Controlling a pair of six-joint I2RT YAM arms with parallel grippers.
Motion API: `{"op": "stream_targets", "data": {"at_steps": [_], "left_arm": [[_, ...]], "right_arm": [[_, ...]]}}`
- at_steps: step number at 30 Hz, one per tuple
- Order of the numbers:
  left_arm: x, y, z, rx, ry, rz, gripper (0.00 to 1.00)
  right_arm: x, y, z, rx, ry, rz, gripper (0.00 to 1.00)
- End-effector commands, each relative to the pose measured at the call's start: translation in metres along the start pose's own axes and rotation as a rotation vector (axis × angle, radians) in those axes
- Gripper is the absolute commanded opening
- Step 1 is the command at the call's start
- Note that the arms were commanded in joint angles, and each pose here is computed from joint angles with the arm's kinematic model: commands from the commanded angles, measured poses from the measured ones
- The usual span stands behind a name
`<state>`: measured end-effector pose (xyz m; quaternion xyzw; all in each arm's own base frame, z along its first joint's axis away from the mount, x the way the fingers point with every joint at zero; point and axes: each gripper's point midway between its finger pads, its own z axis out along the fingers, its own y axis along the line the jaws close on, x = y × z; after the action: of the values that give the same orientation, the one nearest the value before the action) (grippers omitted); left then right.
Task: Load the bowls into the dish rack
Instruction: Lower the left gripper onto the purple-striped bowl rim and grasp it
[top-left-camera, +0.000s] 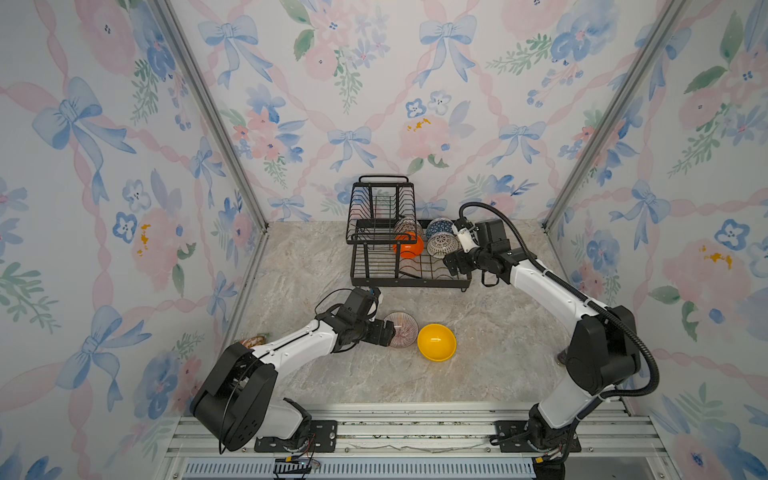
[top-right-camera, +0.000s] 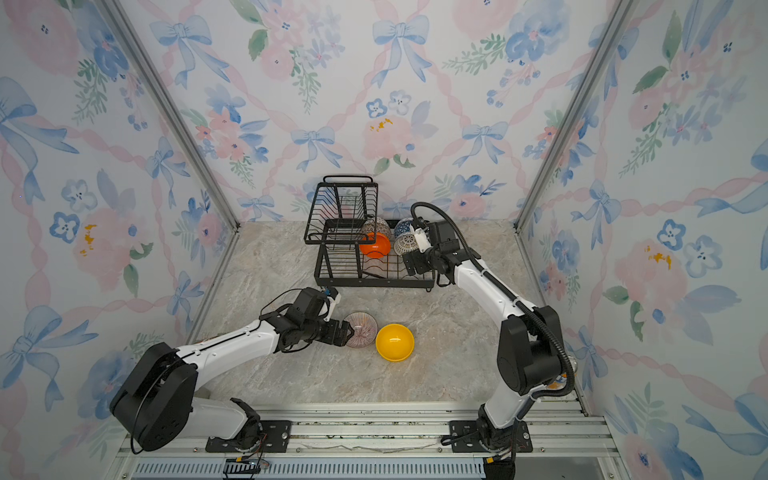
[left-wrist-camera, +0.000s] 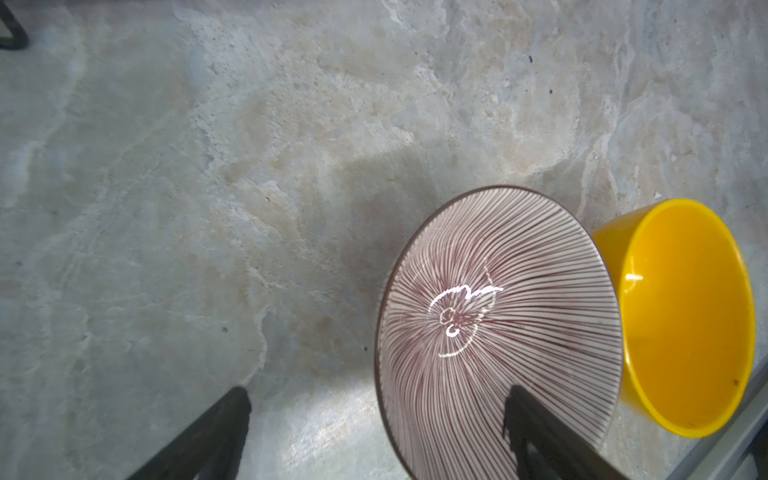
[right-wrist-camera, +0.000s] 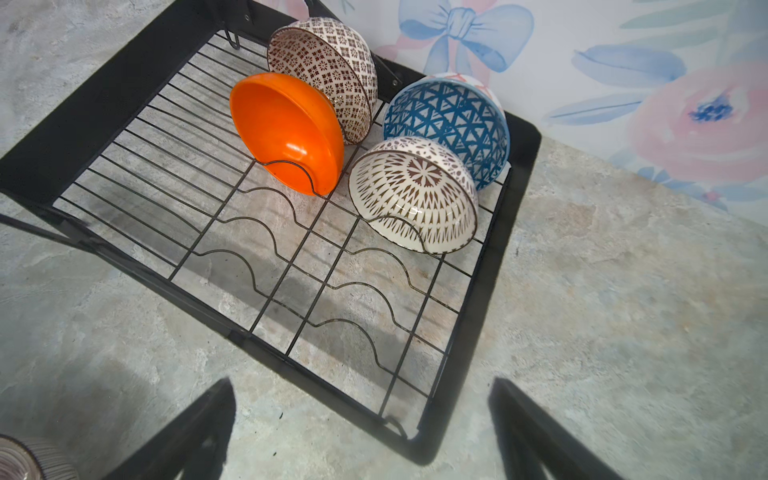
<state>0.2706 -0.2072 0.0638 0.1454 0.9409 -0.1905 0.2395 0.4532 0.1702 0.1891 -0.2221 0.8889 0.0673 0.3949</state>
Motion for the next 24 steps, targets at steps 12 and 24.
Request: {"op": "stream_targets", "data": {"at_steps": [12,24], "left_arm": [[0.007,-0.010,0.015,0.035,0.029,-0.005,0.77],[0.008,-0.013,0.021,0.043,0.034,-0.001,0.61]], "right_arm": [[0.001,0.003,0.000,-0.019,0.018,0.005,0.97],[0.003,0.005,0.001,-0.021,0.024,-0.002,0.97]]}}
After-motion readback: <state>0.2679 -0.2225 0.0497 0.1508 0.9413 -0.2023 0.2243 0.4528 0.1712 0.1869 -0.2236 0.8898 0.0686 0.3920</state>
